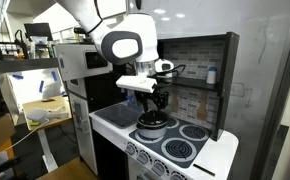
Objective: Put the pots lid on the stove
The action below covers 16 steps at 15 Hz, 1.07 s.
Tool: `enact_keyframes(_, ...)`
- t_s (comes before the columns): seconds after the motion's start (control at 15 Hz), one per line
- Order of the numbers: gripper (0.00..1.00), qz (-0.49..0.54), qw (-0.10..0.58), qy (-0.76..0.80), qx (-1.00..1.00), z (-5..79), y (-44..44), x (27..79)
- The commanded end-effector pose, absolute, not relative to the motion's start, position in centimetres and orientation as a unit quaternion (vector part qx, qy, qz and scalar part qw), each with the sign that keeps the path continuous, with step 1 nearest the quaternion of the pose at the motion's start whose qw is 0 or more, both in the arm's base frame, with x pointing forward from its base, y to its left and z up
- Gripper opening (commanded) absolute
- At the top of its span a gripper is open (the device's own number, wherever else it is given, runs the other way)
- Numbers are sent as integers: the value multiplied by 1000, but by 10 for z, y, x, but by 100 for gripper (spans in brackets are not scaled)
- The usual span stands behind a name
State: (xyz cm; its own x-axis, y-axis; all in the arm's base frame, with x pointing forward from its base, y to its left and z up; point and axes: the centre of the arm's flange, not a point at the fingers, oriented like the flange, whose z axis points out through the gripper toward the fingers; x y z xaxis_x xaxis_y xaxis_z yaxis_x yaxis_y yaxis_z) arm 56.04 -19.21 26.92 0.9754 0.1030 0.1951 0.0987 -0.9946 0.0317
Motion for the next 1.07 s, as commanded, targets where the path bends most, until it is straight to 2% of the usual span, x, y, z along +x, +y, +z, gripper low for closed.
enact_keyframes(0.0,41,99,14,60,993,267,-196,560)
enact_keyframes(0.2,19,99,15,60,993,266,-196,560)
enact_keyframes(0.33,8,98,17,60,993,267,-197,561)
enact_keyframes(1.0,8,97,33,61,993,288,-200,555)
